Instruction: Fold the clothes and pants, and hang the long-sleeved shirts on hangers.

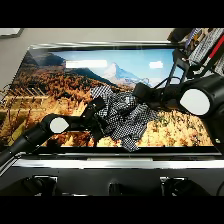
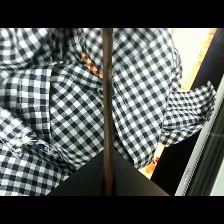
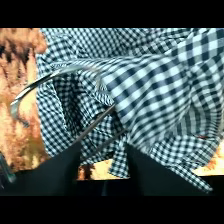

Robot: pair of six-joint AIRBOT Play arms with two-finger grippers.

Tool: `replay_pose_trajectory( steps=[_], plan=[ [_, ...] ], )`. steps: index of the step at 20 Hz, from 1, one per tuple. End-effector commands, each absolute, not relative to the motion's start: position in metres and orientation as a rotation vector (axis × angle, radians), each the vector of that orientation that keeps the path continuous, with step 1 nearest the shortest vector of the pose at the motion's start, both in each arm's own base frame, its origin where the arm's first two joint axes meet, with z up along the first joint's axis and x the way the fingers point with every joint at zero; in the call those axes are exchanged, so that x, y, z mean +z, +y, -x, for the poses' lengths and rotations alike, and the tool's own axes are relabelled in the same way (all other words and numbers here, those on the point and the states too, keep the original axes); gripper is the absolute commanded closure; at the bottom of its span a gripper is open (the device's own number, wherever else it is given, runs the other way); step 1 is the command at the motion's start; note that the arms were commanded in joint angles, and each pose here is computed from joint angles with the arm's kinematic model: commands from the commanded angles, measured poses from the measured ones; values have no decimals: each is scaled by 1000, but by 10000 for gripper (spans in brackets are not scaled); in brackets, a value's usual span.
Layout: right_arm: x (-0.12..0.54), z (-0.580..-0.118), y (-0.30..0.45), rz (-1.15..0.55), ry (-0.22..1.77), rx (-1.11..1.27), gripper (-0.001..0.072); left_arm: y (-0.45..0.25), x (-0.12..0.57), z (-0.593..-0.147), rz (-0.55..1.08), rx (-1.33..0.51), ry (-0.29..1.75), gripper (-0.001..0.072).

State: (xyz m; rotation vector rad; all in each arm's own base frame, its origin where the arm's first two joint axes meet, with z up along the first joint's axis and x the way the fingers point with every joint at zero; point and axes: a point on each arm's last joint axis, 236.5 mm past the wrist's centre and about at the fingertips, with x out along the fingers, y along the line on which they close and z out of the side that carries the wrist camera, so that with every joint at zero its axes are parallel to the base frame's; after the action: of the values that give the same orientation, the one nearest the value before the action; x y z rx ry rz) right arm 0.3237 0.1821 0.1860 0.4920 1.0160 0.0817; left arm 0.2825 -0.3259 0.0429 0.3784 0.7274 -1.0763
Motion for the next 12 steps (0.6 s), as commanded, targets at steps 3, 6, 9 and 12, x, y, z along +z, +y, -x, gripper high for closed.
replay_pose_trajectory(
  steps=[3, 6, 9, 12],
  plan=[
    [195, -306, 134, -359, 986, -26, 223, -331, 49, -287, -357, -1068, 700, 691],
    [233, -304, 69, -400, 814, -231, 223, -331, 50, -289, -356, -1064, 693, 691],
    [228, -297, -5, -452, 846, -422, 160, -331, 50, -290, -355, -1061, 690, 691],
    [208, -313, -6, -326, 984, -94, 193, -331, 51, -291, -354, -1058, 685, 691]
  ],
)
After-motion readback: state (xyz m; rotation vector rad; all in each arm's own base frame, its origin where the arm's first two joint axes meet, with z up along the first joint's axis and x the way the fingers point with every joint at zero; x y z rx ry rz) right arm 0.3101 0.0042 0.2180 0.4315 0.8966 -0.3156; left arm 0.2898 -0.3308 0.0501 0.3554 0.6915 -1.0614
